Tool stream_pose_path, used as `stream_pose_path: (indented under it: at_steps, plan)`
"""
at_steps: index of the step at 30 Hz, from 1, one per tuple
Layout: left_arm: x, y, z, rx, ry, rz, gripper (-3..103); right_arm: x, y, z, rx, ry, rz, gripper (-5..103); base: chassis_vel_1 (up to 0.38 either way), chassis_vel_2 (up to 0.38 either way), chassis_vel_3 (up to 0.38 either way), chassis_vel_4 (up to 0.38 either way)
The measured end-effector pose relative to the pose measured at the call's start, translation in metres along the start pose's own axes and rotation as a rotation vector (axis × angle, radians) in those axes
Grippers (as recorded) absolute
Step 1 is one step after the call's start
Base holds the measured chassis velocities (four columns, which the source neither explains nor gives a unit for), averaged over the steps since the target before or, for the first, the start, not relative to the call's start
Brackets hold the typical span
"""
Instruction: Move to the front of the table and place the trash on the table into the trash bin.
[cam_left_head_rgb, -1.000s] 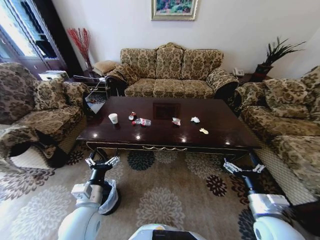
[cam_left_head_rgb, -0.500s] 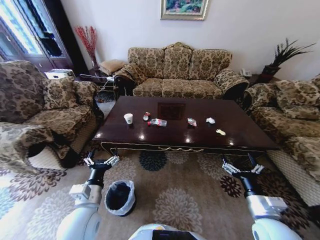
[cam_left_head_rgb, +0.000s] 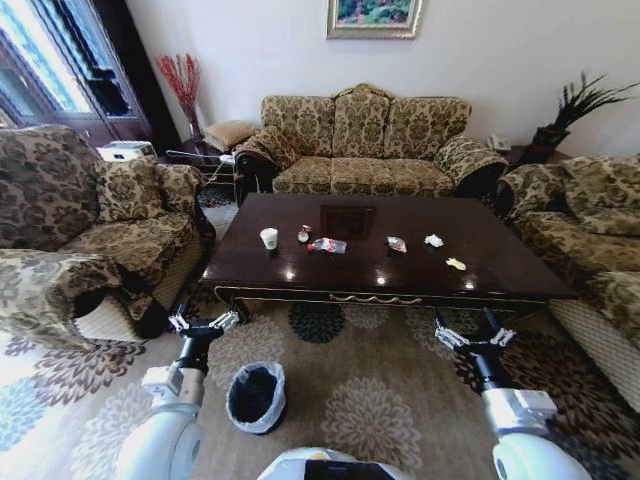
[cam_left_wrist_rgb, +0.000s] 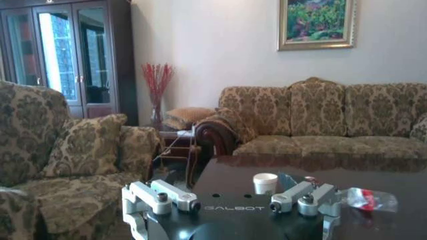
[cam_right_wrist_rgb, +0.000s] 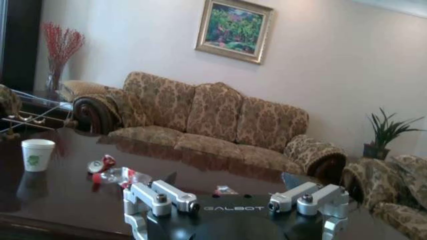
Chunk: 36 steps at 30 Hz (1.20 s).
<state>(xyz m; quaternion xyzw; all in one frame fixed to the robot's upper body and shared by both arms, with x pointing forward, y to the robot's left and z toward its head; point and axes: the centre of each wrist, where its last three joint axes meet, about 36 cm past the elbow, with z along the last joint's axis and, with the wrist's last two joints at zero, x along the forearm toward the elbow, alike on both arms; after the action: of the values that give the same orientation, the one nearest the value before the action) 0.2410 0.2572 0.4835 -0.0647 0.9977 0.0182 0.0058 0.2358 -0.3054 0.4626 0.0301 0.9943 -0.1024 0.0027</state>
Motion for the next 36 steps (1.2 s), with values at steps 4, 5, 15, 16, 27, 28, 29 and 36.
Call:
stream_pose_path:
  at_steps: [4, 5, 15, 16, 27, 28, 29, 36]
  plan:
    - [-0.0018, 0.0007, 0.0049, 0.000, 0.017, -0.005, 100, -0.0031, 0.0006, 0.0042, -0.022, -0.009, -0.008, 100, 0.300, 0.305, -0.300, -0.281]
    - [-0.0024, 0.0010, 0.0062, -0.002, 0.025, -0.009, 100, -0.0036, 0.0010, 0.0048, -0.025, -0.010, -0.008, 100, 0.252, 0.184, -0.189, -0.236]
    - [-0.0029, 0.0012, 0.0077, -0.002, 0.035, -0.014, 100, -0.0043, 0.0011, 0.0057, -0.028, -0.010, -0.008, 100, 0.069, 0.049, -0.050, -0.048]
    - [-0.0029, 0.0012, 0.0077, -0.002, 0.035, -0.014, 100, -0.0043, 0.0011, 0.0057, -0.028, -0.010, -0.008, 100, -0.090, -0.065, 0.017, 0.034]
    - [-0.0028, 0.0013, 0.0077, -0.003, 0.035, -0.014, 100, -0.0043, 0.0011, 0.0057, -0.029, -0.011, -0.007, 100, -0.016, -0.008, 0.005, 0.006]
    - [-0.0028, 0.0013, 0.0077, -0.003, 0.035, -0.014, 100, -0.0043, 0.0010, 0.0057, -0.029, -0.011, -0.007, 100, 0.000, 0.000, 0.000, 0.000]
    - [-0.0028, 0.0013, 0.0077, -0.003, 0.035, -0.014, 100, -0.0043, 0.0010, 0.0057, -0.029, -0.011, -0.007, 100, 0.000, 0.000, 0.000, 0.000]
    - [-0.0028, 0.0013, 0.0077, -0.003, 0.035, -0.014, 100, -0.0042, 0.0009, 0.0057, -0.029, -0.011, -0.006, 100, 0.000, 0.000, 0.000, 0.000]
